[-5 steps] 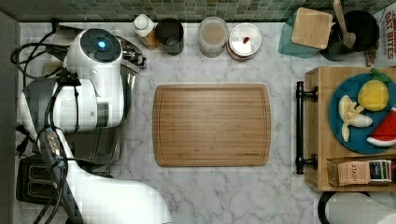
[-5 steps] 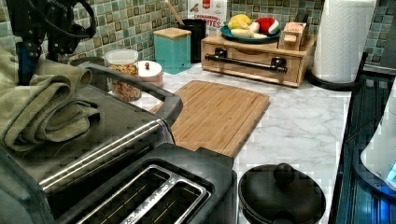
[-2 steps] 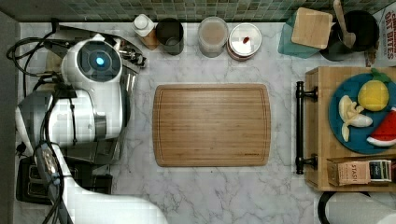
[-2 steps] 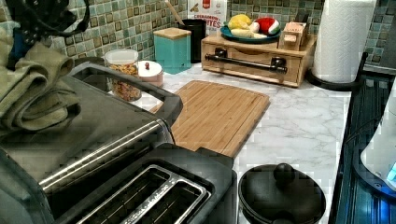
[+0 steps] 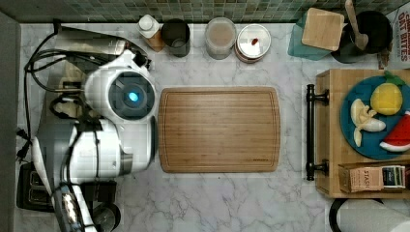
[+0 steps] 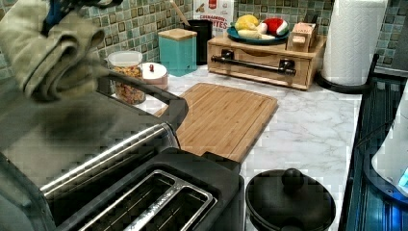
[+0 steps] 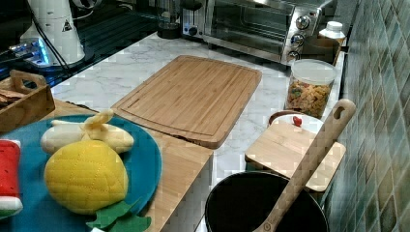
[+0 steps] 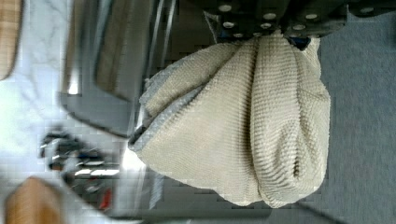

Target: Pick up the towel.

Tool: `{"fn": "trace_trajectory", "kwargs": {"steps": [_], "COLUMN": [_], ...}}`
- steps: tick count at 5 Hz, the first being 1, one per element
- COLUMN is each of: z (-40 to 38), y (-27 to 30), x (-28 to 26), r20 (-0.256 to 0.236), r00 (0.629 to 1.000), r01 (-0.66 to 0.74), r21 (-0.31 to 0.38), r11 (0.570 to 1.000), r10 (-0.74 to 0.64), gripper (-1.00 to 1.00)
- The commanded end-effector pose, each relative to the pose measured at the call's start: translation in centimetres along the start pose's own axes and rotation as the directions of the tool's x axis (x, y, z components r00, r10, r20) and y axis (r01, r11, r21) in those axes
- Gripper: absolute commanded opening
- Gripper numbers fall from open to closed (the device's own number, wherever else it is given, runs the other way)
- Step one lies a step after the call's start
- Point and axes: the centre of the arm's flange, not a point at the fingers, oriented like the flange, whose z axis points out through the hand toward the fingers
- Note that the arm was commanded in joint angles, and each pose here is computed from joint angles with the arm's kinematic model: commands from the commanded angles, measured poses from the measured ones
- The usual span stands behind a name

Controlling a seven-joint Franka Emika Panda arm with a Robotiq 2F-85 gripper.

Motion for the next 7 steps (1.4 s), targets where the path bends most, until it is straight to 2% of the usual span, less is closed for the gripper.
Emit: {"fn": "trace_trajectory", "kwargs": {"steps": [1,2,3,5,7], "z": [-15.3,-16.2,-17.2,-17.1,-17.1], "y": [10.4,13.2,15.0,15.3,15.3], "x": [3.9,4.6,4.7,4.9,4.9], "r20": [-0.313,-0.320,-0.345,-0.255,-0.255], "r00": [0.919,0.898,0.873,0.904,0.904], "r01": [-0.295,-0.389,-0.453,-0.423,-0.423], "r21": [-0.136,-0.259,-0.315,-0.419,-0.419], "r11": [0.946,0.884,0.834,0.803,0.803], "r10": [0.241,0.301,0.344,0.343,0.343], "gripper": [-1.00,-1.00,-1.00,-1.00,-1.00]}}
